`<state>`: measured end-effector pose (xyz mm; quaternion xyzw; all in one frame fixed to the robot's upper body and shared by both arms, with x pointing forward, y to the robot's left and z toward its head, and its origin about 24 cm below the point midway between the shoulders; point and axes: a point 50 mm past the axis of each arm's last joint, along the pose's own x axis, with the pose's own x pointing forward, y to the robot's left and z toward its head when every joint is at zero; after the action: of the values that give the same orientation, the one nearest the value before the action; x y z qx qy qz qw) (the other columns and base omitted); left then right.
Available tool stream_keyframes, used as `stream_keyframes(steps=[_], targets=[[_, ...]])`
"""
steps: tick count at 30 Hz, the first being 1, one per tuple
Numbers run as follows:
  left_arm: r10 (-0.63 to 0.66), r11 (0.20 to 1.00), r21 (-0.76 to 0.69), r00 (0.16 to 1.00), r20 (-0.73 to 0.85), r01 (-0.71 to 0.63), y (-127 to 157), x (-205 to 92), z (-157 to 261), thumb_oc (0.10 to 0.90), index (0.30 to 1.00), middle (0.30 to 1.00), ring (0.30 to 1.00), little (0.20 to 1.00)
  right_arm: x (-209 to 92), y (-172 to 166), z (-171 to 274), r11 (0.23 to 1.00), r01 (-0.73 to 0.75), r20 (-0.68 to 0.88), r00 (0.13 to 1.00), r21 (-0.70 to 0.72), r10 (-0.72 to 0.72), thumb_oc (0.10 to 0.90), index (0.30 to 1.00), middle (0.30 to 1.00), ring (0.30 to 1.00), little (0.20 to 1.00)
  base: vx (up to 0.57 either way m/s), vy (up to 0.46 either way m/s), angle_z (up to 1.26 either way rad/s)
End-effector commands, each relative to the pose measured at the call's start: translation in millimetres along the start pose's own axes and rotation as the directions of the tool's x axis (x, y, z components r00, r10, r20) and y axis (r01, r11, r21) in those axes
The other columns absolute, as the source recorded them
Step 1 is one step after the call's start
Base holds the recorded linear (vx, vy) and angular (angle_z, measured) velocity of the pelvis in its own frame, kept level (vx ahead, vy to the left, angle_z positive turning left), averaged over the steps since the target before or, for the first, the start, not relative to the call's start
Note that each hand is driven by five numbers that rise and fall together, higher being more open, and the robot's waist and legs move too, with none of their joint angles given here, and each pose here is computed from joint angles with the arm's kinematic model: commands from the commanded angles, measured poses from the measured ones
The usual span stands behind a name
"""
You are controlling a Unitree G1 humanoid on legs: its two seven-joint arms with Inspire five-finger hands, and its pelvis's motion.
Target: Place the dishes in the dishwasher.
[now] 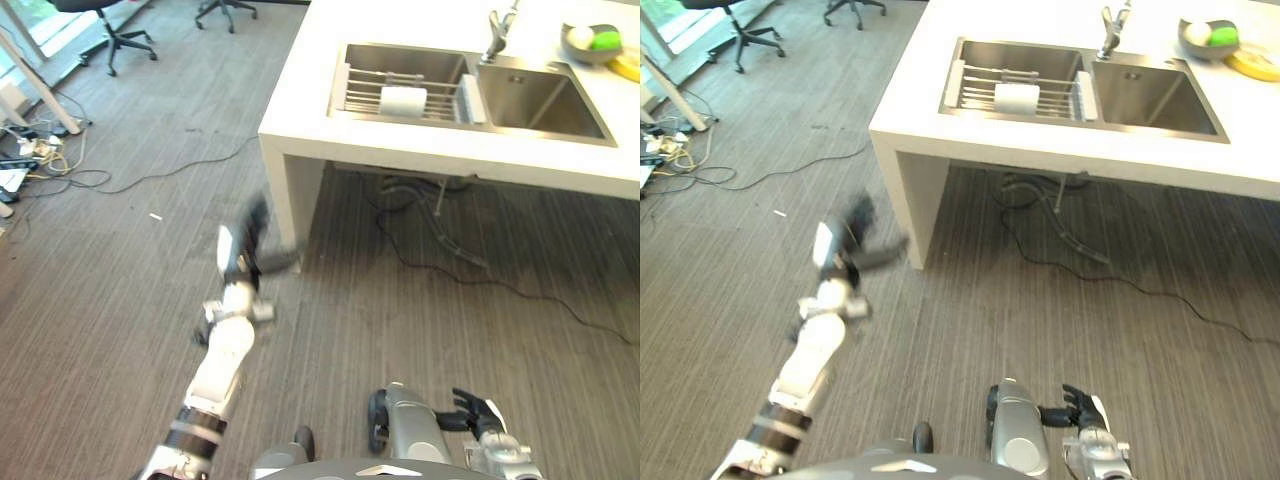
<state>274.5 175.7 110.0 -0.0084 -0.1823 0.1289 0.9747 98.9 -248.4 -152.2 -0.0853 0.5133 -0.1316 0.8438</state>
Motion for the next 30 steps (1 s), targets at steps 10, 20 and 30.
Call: stream_keyframes(steps=[10,20,30], targets=[[-0.132,0.973,0.227,0.914,0.385,0.045,16,-1,65,0.800,0.900,0.900,0.900,0.900,-11,-12,-50,0.989,-0.022,-0.189,0.982,-0.149,-0.007,0.800,0.900,0.900,0.900,0.900,0.22,-0.146,0.31],[-0.462,0.862,0.434,0.756,0.464,0.261,-9,15,108,0.800,0.900,0.900,0.900,0.900,-3,-29,-30,0.979,-0.033,-0.176,0.984,-0.200,-0.003,0.800,0.900,0.900,0.900,0.900,0.11,-0.161,-0.06],[-0.526,0.814,0.514,0.719,0.454,0.271,-20,19,114,0.800,0.900,0.900,0.900,0.900,-10,-20,-53,0.984,-0.082,-0.254,0.966,-0.159,0.039,0.800,0.900,0.900,0.900,0.900,0.20,0.011,-0.22]])
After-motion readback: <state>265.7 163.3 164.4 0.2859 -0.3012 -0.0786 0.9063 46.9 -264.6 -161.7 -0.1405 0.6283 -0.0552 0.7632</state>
